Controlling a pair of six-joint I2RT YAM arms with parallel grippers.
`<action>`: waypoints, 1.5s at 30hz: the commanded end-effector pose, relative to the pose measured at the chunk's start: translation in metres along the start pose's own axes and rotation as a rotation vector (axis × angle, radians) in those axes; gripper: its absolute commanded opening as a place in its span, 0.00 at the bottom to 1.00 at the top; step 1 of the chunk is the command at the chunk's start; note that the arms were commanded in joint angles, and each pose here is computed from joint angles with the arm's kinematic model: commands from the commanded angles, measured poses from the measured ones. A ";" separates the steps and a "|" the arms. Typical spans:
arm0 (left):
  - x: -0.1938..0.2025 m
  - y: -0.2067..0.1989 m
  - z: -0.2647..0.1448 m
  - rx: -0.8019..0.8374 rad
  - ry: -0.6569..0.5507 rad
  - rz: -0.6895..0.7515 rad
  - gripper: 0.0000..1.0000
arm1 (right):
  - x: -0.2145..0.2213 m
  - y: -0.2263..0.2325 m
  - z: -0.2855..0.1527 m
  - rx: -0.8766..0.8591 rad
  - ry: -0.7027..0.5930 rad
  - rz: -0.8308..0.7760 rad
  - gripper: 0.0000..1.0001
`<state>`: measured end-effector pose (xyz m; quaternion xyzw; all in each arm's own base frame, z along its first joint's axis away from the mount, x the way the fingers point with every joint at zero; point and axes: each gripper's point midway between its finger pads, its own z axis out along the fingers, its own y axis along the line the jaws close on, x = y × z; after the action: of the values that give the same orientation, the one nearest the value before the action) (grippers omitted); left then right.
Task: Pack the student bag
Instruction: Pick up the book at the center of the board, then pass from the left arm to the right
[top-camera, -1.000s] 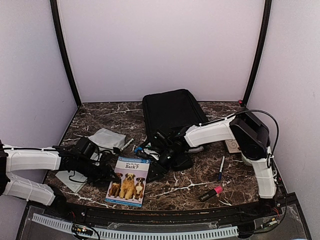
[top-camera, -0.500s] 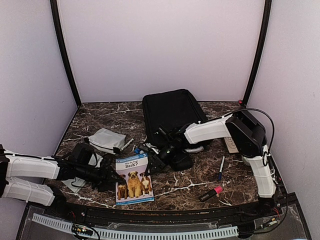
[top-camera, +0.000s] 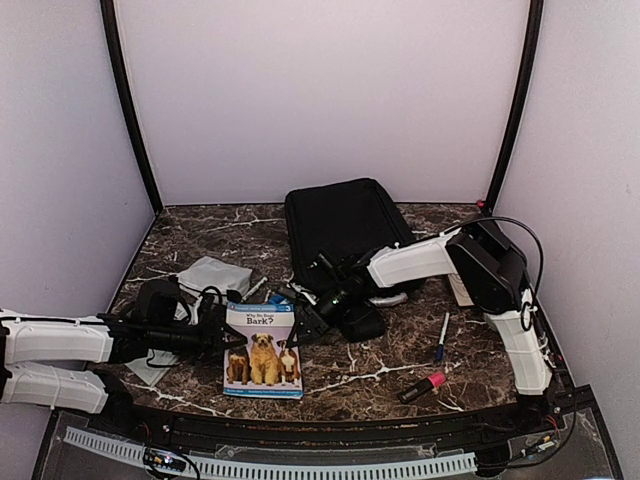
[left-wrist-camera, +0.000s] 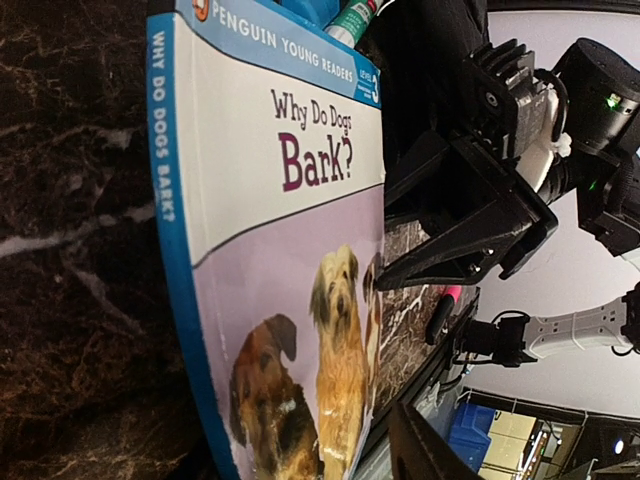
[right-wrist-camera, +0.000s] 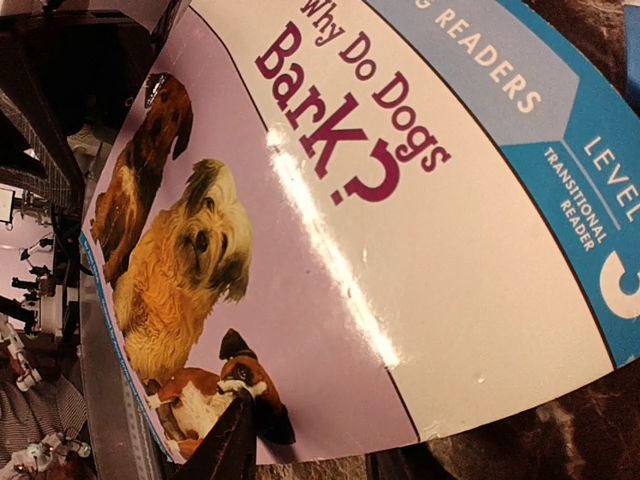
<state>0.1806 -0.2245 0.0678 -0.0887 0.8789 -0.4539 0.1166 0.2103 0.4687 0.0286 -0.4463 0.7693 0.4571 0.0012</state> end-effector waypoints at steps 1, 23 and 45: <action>-0.005 -0.005 0.002 0.026 -0.029 0.015 0.48 | 0.056 -0.055 0.025 0.141 0.130 0.145 0.39; -0.055 -0.120 -0.053 0.035 -0.157 0.433 0.00 | -0.022 0.052 -0.153 0.075 -0.157 -0.236 0.50; -0.084 -0.274 -0.068 0.647 -0.339 0.794 0.00 | -0.096 0.104 -0.279 -0.035 -0.581 -0.335 0.98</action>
<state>0.2646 -0.2970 0.2917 0.1912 0.7182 -0.5331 0.4041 0.3224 0.3423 0.2740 -0.3973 0.6991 0.5209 0.2866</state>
